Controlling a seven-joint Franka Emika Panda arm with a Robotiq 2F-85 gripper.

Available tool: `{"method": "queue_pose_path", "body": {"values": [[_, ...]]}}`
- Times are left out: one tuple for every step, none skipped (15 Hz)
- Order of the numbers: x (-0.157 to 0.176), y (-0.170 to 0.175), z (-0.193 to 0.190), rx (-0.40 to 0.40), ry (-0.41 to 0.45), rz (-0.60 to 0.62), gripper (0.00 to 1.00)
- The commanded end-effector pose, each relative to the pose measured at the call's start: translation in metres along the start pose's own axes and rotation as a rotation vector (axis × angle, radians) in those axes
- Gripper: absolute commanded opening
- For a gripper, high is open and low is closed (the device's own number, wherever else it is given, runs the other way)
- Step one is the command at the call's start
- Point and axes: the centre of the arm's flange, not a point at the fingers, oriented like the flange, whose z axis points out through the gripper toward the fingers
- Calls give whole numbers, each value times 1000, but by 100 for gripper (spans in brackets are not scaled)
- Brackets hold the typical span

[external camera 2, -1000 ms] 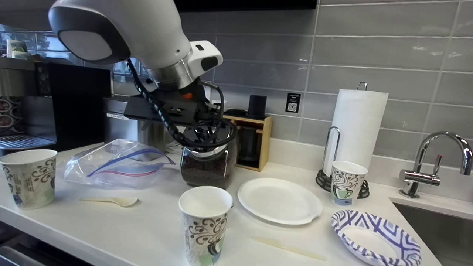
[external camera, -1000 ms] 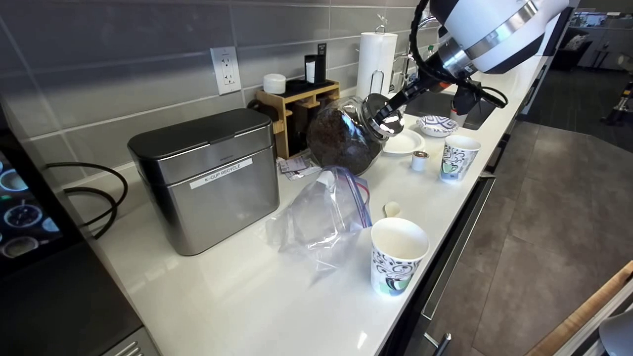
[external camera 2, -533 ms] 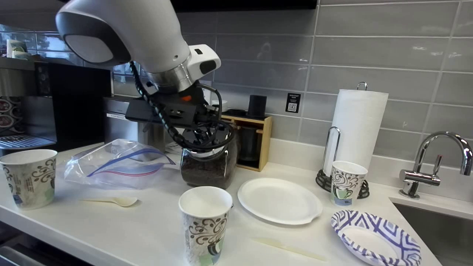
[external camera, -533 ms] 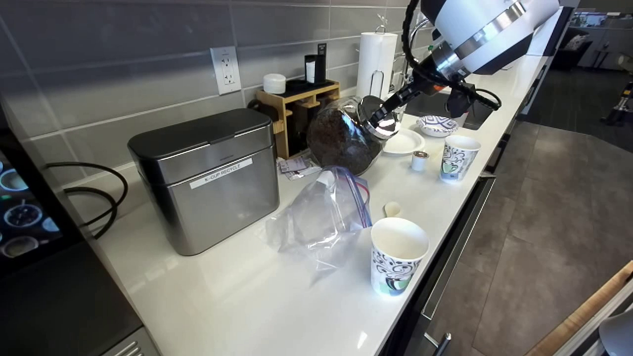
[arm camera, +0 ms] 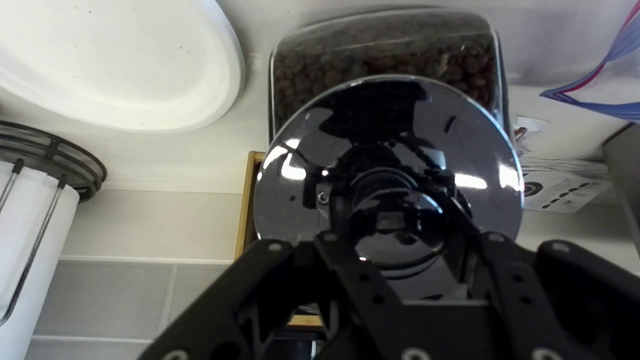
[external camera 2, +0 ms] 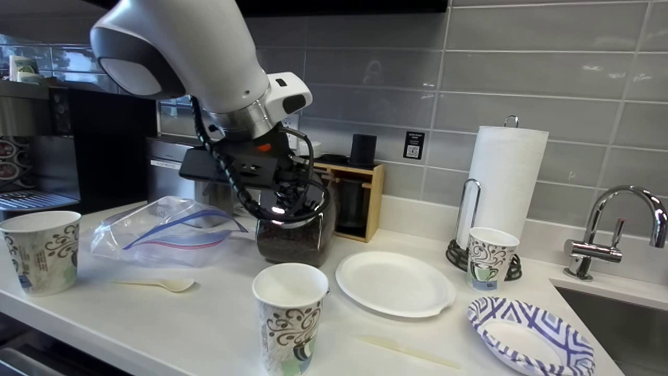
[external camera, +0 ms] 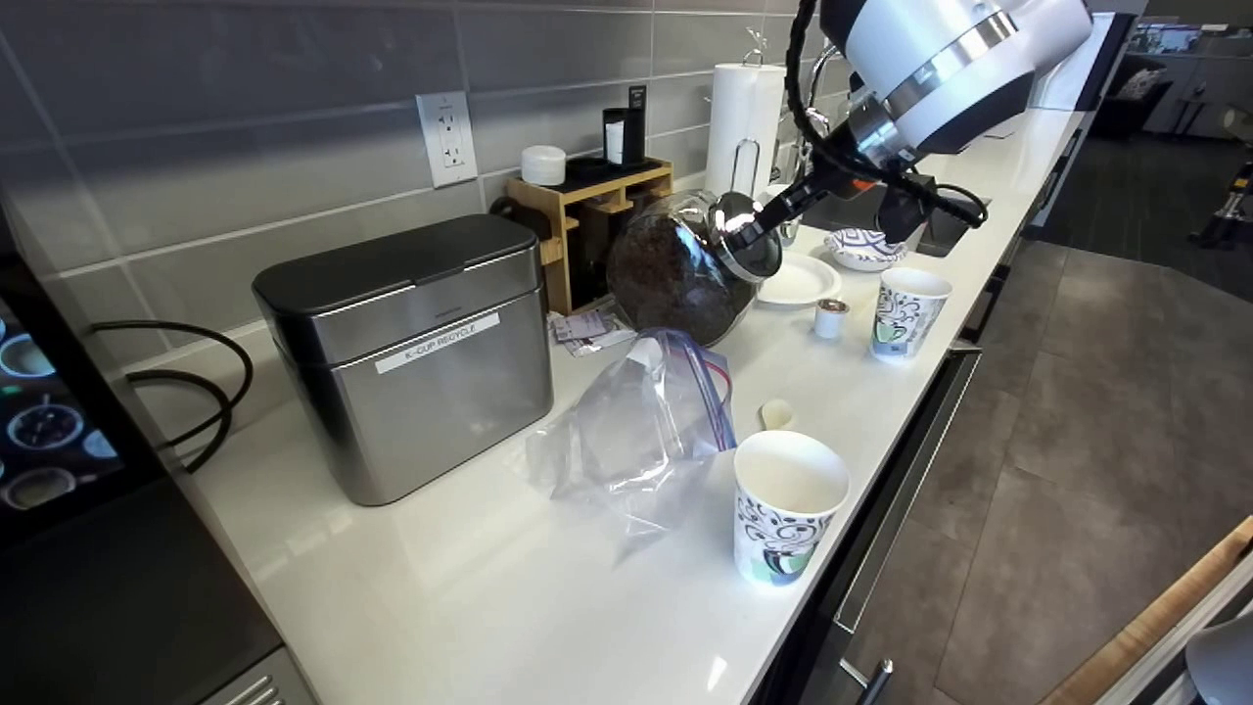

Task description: Put the lid on the jar

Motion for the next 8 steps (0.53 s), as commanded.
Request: {"method": "queue_pose_path", "body": {"values": [[-17, 0, 30, 1, 3, 0, 21], [-17, 0, 31, -2, 2, -1, 45], [-15, 1, 30, -4, 1, 0, 71], [-14, 2, 29, -2, 4, -2, 73], [-14, 4, 30, -6, -2, -3, 79], [-14, 5, 30, -9, -1, -5, 85], [-14, 7, 30, -13, -7, -7, 94], [-14, 8, 31, -14, -9, -9, 99]]}}
